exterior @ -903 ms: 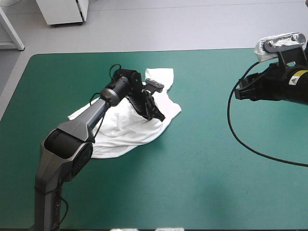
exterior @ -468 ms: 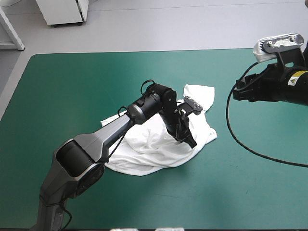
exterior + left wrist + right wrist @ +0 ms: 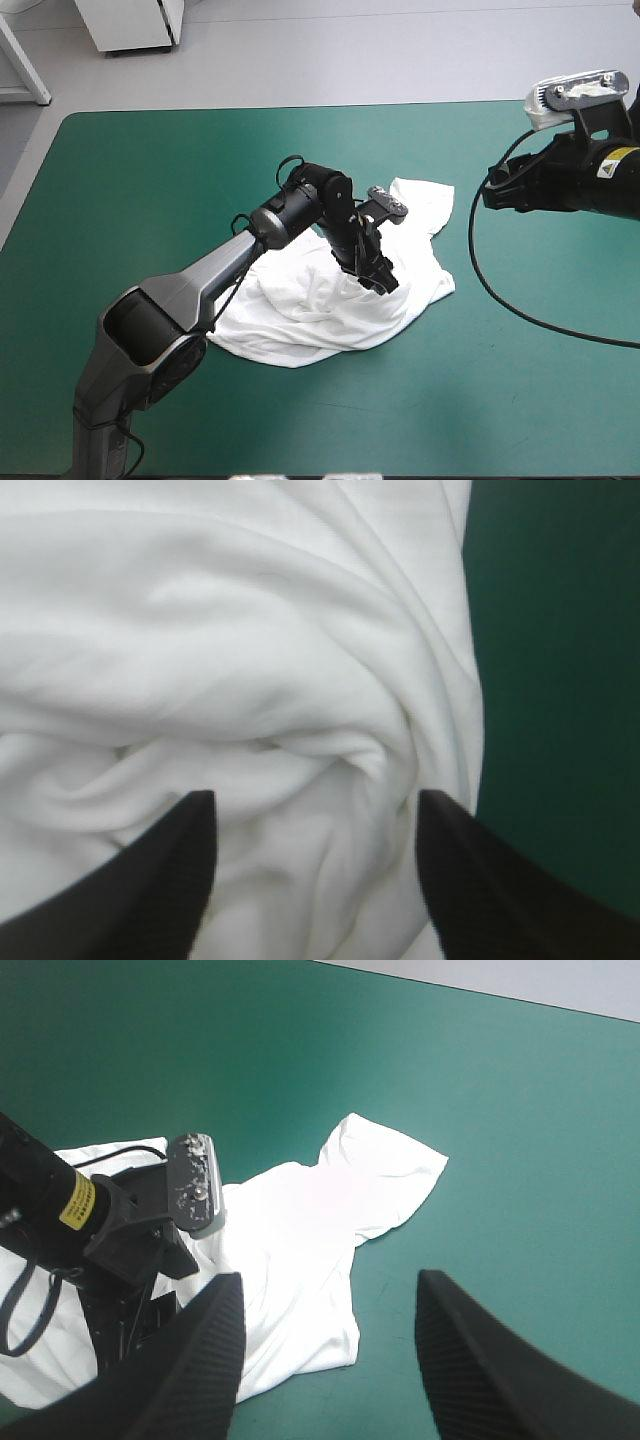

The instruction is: Fold the cloth

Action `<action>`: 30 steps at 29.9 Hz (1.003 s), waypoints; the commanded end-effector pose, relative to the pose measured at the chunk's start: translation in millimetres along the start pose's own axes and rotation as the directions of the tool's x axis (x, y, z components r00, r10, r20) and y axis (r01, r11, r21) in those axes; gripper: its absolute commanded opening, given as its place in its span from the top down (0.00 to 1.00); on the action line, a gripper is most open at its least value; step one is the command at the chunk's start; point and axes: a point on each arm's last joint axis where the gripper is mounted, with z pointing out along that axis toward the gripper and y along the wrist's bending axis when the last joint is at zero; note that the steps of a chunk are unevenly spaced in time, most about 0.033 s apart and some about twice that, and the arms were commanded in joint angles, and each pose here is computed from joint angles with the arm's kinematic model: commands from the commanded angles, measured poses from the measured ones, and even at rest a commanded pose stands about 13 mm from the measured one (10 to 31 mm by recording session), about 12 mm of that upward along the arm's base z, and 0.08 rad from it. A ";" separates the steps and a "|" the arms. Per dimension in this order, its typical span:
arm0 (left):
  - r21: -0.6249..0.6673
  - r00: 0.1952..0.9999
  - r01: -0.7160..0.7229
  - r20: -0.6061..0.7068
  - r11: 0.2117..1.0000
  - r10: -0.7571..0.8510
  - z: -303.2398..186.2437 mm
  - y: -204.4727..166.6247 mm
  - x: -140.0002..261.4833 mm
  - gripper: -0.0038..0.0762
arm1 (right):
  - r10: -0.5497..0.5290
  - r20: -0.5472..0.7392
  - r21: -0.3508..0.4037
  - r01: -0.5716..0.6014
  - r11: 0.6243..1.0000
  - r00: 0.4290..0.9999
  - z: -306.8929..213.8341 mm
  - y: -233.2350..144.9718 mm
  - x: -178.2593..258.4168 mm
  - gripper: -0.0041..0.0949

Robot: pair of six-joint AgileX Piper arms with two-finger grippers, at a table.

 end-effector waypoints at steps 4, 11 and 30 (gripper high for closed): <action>-0.110 0.983 0.057 0.182 0.992 -0.036 -112.8 -3.6 15.7 0.27 | -0.030 0.096 0.006 0.030 1.000 0.995 -12.4 2.1 -7.4 0.47; -0.376 0.939 0.154 0.344 0.914 -0.016 -221.1 -17.5 80.6 0.27 | -0.055 0.042 0.034 0.053 0.998 0.998 -12.1 -0.5 -2.7 0.47; -0.406 0.925 0.375 0.111 0.833 -0.362 -166.3 24.4 224.4 0.27 | -0.099 0.003 0.186 0.096 0.978 0.995 -12.5 -14.7 -1.1 0.47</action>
